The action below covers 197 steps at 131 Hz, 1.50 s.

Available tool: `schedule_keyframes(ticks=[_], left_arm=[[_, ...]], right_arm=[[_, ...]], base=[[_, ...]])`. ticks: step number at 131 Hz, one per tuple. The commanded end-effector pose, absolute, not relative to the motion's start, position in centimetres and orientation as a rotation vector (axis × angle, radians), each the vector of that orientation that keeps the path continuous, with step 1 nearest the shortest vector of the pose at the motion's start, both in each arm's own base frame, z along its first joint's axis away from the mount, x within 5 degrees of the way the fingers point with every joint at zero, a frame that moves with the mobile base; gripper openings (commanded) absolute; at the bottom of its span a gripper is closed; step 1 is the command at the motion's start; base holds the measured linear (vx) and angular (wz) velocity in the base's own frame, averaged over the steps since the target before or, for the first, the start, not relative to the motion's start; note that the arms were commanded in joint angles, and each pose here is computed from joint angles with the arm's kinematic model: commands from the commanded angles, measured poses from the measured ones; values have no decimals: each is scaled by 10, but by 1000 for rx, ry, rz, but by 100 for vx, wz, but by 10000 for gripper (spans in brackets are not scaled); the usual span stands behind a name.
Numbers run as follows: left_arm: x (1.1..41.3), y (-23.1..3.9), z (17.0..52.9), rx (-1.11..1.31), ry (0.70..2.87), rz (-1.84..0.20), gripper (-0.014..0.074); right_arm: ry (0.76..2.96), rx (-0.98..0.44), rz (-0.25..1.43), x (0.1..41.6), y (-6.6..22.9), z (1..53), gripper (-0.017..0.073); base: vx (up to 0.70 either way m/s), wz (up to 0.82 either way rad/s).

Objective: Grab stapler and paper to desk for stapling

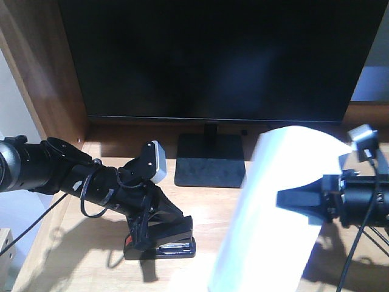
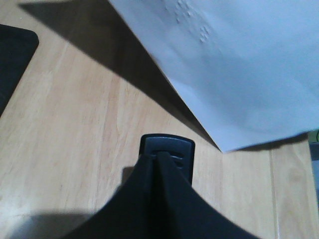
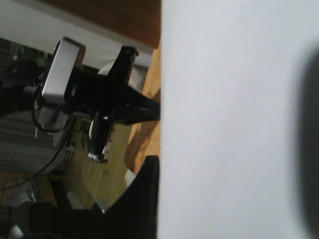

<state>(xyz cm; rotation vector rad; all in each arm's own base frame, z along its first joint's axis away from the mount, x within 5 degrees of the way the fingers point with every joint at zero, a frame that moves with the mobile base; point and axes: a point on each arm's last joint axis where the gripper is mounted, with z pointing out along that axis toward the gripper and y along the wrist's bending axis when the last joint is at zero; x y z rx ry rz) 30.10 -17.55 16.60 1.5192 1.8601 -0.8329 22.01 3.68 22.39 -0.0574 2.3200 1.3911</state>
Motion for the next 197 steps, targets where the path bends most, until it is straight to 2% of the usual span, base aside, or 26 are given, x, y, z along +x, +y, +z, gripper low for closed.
schedule_keyframes(ticks=[1, 40, 76, 107, 119, 131, 167, 184, 197], left_arm=[[302, -181, 188, 1479, 1788, -857, -6], [302, -181, 188, 1479, 1788, -857, -6], [302, -181, 188, 1479, 1788, -857, -6], [302, -181, 188, 1479, 1788, -857, -6], [302, -181, 188, 1479, 1788, -857, -6], [302, -181, 188, 1479, 1788, -857, -6], [302, -181, 188, 1479, 1788, -857, -6], [302, -181, 188, 1479, 1788, -857, -6], [302, -181, 188, 1479, 1788, -857, -6]], right_arm=[[2261, -234, 1557, 211, 48, 242, -3], [2305, -167, 1475, 222, 43, 226, -3], [2363, -177, 1471, 238, 39, 189, -3], [2376, -192, 1482, 241, 39, 177, -3], [2344, -240, 1515, 239, 40, 180, -3], [2275, -277, 1624, 236, 43, 187, -3], [2180, -177, 1618, 233, 46, 219, -3], [2151, -60, 1665, 230, 47, 235, -3], [2142, -51, 1698, 226, 54, 242, -3]], base=[[0, 0], [0, 0], [0, 0], [0, 0], [0, 0], [0, 0], [0, 0], [0, 0], [0, 0]])
